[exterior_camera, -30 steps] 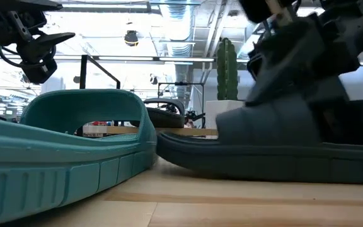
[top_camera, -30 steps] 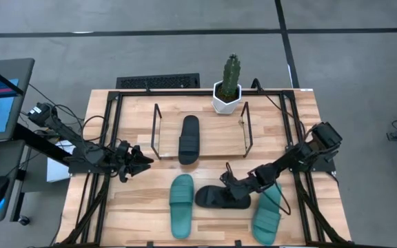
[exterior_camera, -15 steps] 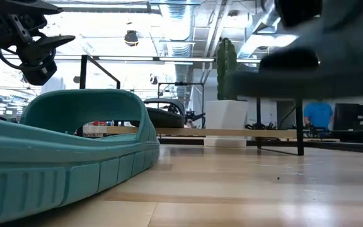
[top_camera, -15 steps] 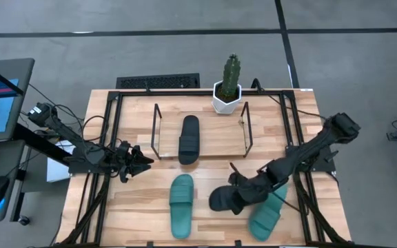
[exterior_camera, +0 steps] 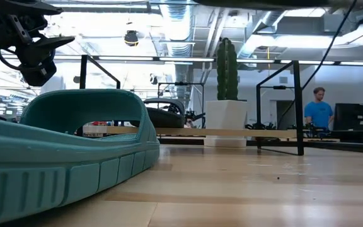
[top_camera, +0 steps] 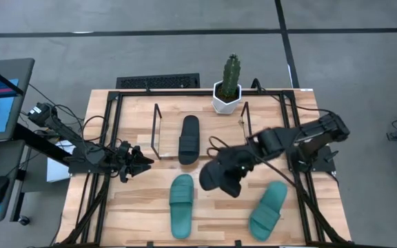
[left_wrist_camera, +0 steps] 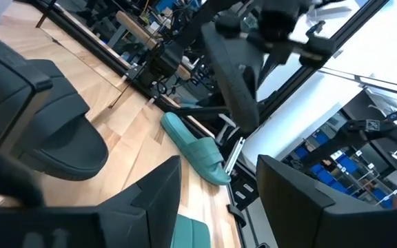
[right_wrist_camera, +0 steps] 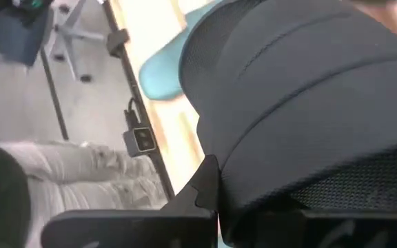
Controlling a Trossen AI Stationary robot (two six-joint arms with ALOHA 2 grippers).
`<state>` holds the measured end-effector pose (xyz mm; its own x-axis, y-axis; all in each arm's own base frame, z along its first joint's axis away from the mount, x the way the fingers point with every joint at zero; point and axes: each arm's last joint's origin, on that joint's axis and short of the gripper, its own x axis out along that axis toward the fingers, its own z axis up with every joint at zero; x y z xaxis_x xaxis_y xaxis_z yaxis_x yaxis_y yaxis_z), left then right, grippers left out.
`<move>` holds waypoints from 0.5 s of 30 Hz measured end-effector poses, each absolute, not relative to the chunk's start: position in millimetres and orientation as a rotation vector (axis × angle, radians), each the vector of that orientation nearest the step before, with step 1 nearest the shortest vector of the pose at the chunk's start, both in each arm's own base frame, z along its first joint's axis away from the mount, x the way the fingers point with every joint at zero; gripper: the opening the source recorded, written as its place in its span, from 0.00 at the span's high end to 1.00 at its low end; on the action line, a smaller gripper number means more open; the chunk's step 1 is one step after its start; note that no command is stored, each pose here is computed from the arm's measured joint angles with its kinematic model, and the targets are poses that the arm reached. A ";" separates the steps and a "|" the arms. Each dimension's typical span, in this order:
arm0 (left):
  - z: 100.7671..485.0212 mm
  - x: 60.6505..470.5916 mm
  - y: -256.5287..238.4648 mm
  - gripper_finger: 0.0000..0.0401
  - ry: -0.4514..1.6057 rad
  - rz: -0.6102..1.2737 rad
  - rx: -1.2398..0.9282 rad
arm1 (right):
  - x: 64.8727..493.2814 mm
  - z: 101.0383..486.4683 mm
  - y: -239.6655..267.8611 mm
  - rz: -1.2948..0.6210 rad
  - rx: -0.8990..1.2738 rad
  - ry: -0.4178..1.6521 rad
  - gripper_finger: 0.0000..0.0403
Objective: Pick and place slides into the shelf
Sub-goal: Put the black slipper on the shelf
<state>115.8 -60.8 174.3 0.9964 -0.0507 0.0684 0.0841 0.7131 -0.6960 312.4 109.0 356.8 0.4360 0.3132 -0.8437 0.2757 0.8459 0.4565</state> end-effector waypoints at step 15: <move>178.8 116.3 -60.9 0.56 -0.065 -0.073 -0.794 | 369.6 375.7 71.9 0.268 0.319 1.283 1.00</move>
<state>116.3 -60.9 178.8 0.9955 -0.0410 0.0860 0.0901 0.6989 -0.7096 369.6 71.9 375.7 0.2637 0.3695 -0.8910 -0.0184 0.9255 0.3783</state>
